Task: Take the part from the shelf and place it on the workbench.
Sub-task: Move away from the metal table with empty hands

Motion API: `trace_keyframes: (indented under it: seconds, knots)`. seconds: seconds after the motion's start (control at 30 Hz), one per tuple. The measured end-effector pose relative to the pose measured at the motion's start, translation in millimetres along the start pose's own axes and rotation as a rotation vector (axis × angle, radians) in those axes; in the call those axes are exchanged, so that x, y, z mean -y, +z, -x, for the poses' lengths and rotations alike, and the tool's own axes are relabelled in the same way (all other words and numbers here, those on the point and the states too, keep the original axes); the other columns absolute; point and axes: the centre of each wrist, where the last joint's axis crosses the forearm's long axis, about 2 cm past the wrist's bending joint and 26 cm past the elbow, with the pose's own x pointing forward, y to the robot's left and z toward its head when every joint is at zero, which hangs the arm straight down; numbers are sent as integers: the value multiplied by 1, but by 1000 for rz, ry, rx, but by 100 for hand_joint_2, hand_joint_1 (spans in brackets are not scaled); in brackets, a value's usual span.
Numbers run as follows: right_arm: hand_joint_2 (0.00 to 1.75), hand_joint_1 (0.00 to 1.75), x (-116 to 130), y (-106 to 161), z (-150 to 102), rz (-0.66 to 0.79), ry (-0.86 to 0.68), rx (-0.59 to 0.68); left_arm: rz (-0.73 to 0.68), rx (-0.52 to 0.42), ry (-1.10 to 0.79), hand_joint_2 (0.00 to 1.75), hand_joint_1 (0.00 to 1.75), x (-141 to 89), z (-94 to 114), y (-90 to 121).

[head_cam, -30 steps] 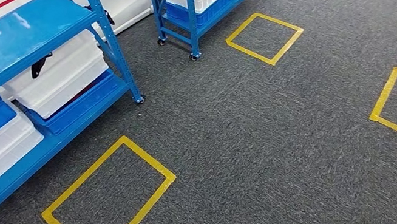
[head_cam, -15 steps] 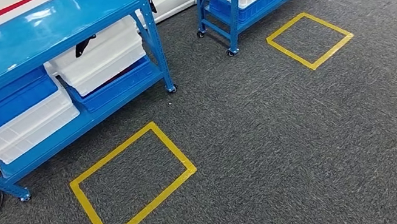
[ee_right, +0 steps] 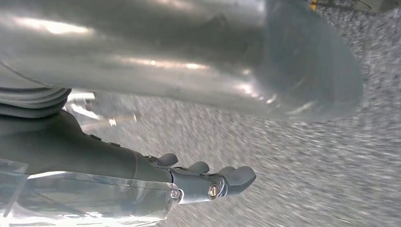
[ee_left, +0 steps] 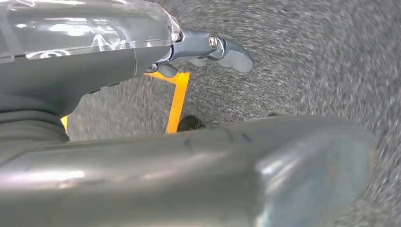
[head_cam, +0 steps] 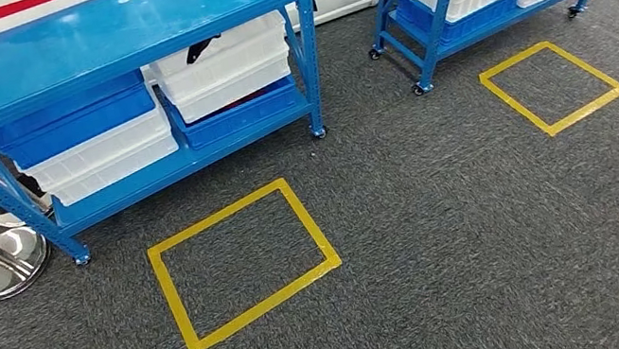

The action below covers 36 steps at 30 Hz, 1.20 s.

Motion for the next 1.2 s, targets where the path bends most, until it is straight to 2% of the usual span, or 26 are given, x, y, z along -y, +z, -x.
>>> trace_keyframes:
  seconds: [0.33, 0.57, 0.7, 0.9, 1.2]
  knots:
    - [0, 0, -1, 0, -14, -21, 85, 41, -95, -8, 54, 0, 0, 5, 2, 3]
    - [0, 0, 0, 0, -16, -19, 62, 15, -84, 45, 32, 0, 0, 15, 10, 9]
    - [0, 0, 0, 0, -14, -19, 11, -10, -40, 59, -3, 0, 0, 17, 14, 11]
    - [0, 0, -1, 0, -4, -13, -129, -97, 106, 87, -84, 0, 0, 19, 12, 10]
    - [0, 0, -2, 1, 6, -2, -252, -170, 188, 109, -196, 0, 0, 15, 6, 6]
